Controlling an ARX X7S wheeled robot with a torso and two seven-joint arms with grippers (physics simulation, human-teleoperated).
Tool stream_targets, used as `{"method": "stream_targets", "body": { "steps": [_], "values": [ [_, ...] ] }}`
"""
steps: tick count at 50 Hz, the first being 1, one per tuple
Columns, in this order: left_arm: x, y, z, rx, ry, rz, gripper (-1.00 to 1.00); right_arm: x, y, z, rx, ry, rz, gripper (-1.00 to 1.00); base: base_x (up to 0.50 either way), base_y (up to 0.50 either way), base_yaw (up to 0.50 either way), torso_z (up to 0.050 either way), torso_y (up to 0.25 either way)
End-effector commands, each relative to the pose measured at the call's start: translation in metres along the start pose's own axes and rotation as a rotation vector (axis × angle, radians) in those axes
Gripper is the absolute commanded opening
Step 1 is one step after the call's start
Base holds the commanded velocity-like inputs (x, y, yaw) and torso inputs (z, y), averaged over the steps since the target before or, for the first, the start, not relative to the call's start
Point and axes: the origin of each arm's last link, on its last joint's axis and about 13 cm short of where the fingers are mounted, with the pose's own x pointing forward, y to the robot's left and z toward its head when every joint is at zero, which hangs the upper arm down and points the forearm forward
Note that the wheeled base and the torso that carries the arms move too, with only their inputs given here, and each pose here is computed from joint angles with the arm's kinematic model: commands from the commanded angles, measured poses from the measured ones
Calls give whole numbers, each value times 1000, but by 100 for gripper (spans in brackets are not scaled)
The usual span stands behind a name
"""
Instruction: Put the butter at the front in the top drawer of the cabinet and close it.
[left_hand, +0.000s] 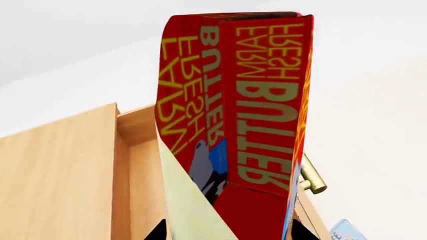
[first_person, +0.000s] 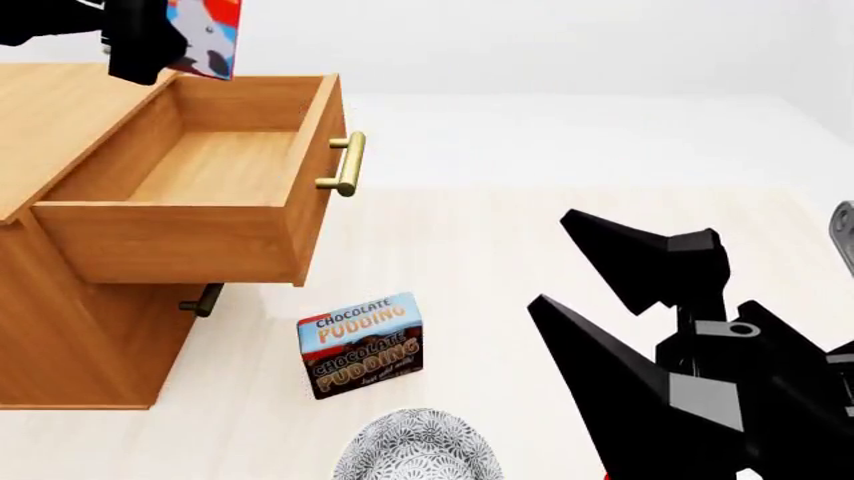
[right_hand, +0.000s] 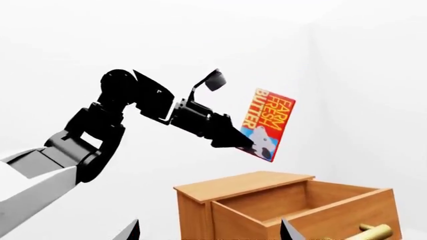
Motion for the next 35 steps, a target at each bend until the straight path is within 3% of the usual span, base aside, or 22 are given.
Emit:
{"method": "stream_targets", "body": {
  "steps": [1,23,35],
  "values": [
    [-1,7,13,-4,9,64,-100,-2,0,-1,4,4,-2,100,0,0,0,0,0],
    [35,1,16,141,165,101,-100,-4,1,-1,7,1,-10,100,0,0,0,0,1],
    [53,-1,18,144,193,103,-100,-5,3,-1,6,4,-19,100,0,0,0,1,2]
  ]
}}
